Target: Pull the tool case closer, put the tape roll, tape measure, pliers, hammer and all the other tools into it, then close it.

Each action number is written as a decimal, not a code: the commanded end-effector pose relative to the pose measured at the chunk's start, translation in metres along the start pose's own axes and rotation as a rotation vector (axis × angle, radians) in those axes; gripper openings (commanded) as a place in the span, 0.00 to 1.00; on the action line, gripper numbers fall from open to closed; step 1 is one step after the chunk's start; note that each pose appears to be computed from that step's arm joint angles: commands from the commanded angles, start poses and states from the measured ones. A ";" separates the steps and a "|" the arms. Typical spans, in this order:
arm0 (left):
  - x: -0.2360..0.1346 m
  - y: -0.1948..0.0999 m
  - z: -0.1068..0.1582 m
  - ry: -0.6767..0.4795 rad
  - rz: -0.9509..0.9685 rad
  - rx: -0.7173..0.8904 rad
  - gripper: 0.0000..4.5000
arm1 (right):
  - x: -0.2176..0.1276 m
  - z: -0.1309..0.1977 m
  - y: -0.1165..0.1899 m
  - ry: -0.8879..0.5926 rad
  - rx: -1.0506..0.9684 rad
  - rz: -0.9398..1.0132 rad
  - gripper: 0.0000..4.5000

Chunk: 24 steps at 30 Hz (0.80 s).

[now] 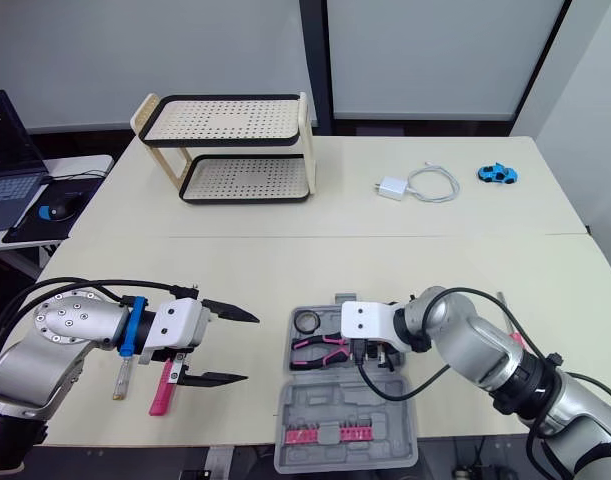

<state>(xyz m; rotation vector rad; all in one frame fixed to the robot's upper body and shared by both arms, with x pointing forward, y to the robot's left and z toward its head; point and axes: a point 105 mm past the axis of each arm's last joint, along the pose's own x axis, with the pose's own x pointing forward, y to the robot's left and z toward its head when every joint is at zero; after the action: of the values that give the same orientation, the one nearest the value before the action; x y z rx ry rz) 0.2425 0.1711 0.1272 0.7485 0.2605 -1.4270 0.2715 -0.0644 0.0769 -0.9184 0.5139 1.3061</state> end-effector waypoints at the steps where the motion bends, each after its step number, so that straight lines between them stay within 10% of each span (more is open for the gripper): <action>1: 0.002 0.002 0.009 -0.011 0.002 0.046 1.00 | -0.001 0.004 0.002 -0.024 -0.009 0.002 0.26; 5: 0.003 0.002 0.010 -0.016 0.008 0.056 1.00 | 0.001 0.000 0.006 -0.014 0.003 0.014 0.26; 15: 0.004 0.004 0.008 -0.016 0.026 0.063 1.00 | -0.019 0.030 -0.006 -0.156 0.033 -0.018 0.99; 19: 0.003 0.004 0.006 -0.015 0.035 0.062 1.00 | -0.023 0.051 -0.016 -0.286 0.054 -0.086 0.95; 24: 0.003 0.003 0.006 -0.021 0.046 0.059 1.00 | -0.007 0.047 -0.016 -0.313 0.076 -0.125 0.60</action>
<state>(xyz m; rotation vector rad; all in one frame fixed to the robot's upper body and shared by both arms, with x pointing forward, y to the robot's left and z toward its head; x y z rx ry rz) 0.2445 0.1664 0.1254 0.7726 0.2183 -1.4136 0.2764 -0.0330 0.1116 -0.6512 0.2951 1.2877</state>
